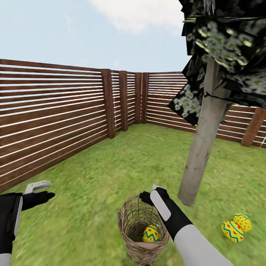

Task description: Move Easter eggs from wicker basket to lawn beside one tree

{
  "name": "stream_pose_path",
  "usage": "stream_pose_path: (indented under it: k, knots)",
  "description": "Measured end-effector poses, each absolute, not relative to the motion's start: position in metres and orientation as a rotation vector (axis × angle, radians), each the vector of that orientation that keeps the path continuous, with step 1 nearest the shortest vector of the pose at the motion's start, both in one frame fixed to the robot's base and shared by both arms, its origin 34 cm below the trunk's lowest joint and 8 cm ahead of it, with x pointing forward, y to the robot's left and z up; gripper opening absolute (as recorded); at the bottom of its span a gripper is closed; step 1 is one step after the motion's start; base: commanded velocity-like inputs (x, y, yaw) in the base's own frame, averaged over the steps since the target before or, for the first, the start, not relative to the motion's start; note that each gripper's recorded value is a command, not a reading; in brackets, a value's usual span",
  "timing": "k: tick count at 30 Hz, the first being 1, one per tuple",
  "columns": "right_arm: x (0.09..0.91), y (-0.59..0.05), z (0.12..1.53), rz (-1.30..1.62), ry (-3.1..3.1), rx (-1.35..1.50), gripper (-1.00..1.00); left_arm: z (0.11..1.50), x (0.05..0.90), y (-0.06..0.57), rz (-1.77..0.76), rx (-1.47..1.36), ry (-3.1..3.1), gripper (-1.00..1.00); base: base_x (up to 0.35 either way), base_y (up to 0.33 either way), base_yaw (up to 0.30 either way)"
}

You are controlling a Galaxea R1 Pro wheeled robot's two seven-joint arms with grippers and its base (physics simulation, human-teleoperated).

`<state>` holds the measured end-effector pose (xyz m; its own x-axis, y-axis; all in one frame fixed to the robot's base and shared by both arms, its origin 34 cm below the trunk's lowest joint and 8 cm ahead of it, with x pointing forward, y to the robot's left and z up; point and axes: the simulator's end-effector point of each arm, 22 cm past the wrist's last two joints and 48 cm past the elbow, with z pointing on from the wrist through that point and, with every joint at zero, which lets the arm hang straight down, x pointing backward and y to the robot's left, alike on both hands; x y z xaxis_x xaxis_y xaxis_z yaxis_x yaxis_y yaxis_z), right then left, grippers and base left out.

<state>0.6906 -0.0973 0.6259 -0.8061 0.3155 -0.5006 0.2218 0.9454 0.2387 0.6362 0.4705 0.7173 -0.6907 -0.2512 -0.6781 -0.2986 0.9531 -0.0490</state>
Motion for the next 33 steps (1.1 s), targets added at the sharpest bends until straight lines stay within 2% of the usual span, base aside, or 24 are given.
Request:
stream_pose_path:
  k: [9,18,26,33]
  knots:
    - [0.691,-0.097,0.628,0.232,2.559,0.374,1.00,0.717,0.636,0.471,0.084,-0.386,2.364,1.00,-0.018,0.018,0.000]
    - [0.674,-0.135,0.593,0.220,2.689,0.637,1.00,0.718,0.636,0.471,0.085,-0.386,2.364,1.00,0.000,0.001,0.000]
    - [0.675,-0.137,0.593,0.215,2.686,0.648,1.00,0.718,0.636,0.471,0.085,-0.387,2.364,1.00,0.028,0.163,0.000]
    - [0.675,-0.136,0.592,0.223,2.686,0.649,1.00,0.717,0.636,0.471,0.086,-0.387,2.366,1.00,0.029,0.039,-0.016]
